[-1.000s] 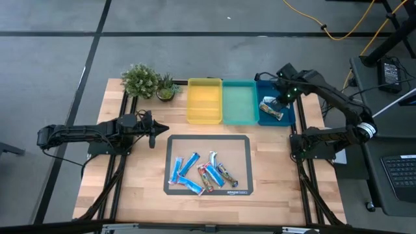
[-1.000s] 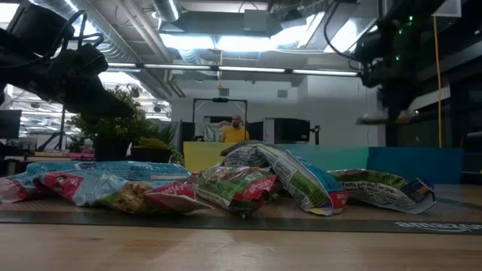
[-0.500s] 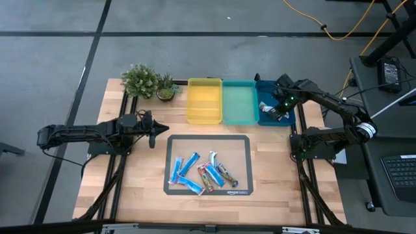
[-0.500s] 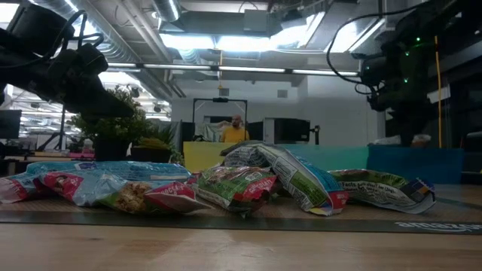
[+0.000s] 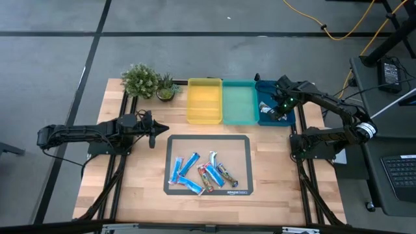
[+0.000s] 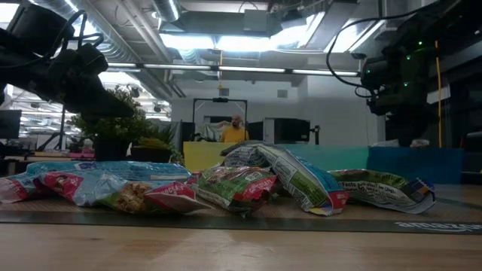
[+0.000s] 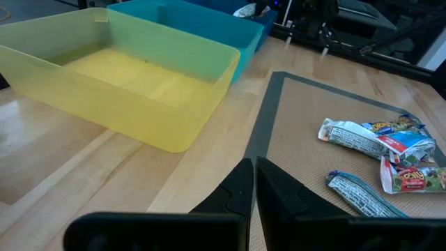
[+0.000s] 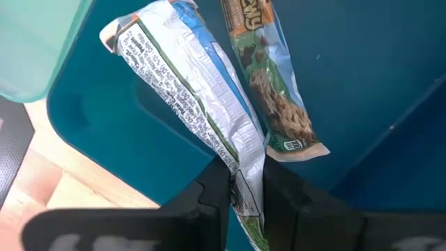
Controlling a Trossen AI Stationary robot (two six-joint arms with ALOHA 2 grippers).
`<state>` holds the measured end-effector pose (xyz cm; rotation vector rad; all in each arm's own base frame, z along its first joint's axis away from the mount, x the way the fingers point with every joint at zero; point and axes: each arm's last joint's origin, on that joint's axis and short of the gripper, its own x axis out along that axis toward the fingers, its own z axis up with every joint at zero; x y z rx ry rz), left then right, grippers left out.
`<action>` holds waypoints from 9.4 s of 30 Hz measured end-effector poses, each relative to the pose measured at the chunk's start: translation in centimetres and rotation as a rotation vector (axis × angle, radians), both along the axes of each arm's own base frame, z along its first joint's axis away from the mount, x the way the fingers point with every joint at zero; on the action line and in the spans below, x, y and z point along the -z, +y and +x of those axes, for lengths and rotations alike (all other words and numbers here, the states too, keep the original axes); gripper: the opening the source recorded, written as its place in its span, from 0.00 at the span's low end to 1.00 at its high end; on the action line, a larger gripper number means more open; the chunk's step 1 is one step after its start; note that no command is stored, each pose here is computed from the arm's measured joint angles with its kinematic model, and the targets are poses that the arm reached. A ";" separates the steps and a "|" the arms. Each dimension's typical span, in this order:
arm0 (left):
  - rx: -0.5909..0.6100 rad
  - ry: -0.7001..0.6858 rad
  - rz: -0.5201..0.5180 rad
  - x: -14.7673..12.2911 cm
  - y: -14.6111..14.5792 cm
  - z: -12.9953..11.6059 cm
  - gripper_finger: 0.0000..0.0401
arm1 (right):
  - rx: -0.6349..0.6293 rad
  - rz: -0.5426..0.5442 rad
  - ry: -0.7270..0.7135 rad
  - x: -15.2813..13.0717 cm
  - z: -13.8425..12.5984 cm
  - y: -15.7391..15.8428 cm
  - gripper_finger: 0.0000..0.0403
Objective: Pick and place Granola Bars by type
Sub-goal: Put the yellow granola bar into blue bin, then put the blue granola bar into green bin
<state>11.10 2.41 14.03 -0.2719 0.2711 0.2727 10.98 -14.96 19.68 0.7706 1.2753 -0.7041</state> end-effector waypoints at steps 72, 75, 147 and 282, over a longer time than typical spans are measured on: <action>0.000 0.000 0.000 0.0 0.0 0.0 0.02 | -1.745 -0.240 -0.523 -8.8 11.2 19.7 0.36; 0.000 0.000 0.000 0.0 0.0 0.0 0.03 | -1.812 -0.317 -0.521 -9.4 11.3 21.0 0.36; 0.000 -0.001 0.000 0.0 0.0 0.0 0.03 | -2.477 -0.311 -0.205 4.8 25.0 29.1 0.43; 0.000 0.000 0.000 0.0 0.0 0.0 0.02 | -0.659 -0.091 0.034 0.5 18.7 -4.2 0.09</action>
